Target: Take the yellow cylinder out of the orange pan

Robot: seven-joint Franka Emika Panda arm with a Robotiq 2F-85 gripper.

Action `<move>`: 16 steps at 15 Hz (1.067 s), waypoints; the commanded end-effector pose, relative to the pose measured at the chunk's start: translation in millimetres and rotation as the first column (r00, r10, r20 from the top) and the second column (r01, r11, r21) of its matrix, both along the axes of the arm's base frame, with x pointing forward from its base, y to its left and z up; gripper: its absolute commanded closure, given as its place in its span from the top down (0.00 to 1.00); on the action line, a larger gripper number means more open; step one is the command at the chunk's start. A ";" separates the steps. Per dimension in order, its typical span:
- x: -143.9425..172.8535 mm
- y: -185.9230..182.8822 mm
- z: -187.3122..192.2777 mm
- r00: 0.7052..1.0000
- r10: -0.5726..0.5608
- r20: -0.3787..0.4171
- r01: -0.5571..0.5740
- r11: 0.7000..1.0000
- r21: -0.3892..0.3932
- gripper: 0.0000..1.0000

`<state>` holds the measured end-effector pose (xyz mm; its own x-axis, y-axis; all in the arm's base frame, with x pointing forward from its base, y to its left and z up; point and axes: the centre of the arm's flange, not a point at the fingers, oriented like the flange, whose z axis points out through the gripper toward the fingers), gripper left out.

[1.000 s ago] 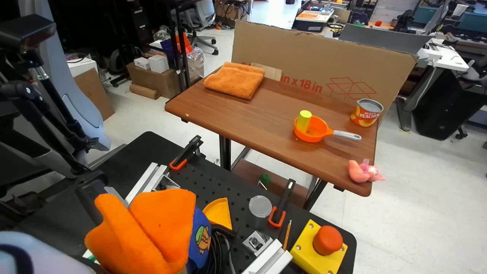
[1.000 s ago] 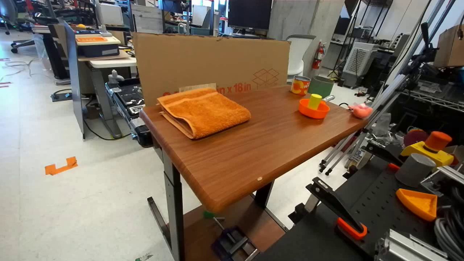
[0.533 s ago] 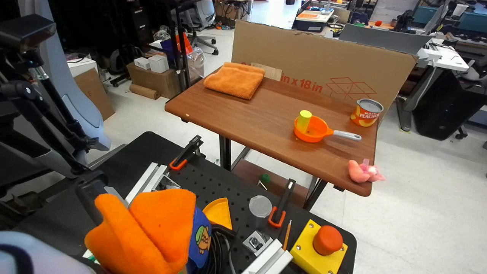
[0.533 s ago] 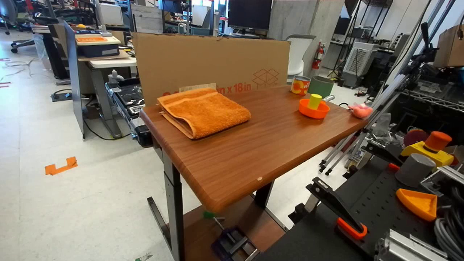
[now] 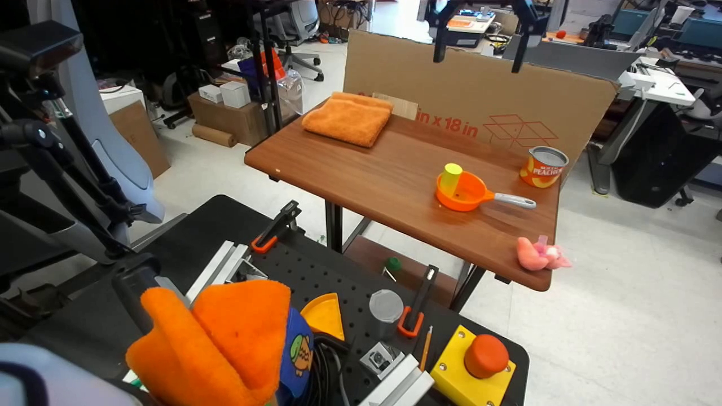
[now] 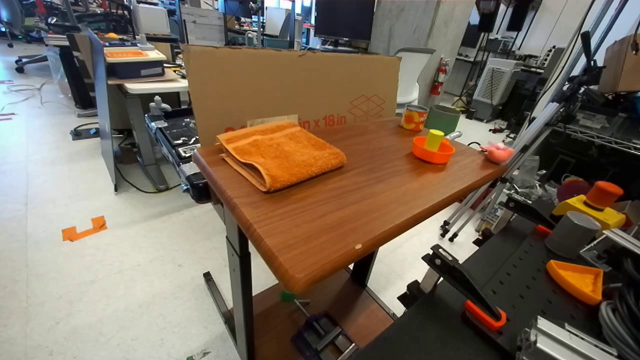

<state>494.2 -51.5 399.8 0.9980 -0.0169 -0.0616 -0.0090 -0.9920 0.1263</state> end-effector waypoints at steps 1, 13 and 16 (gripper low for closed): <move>34.1 -16.2 -48.6 1.000 -0.019 -0.023 0.018 0.999 -0.041 1.00; 70.3 -37.3 -170.8 0.997 -0.077 -0.022 0.072 0.984 -0.162 1.00; 63.8 -29.1 -165.8 0.999 -0.045 -0.025 0.041 0.989 -0.139 1.00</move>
<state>559.1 -85.8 228.3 0.9886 -0.1061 -0.1071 -0.0746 -0.9616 0.2642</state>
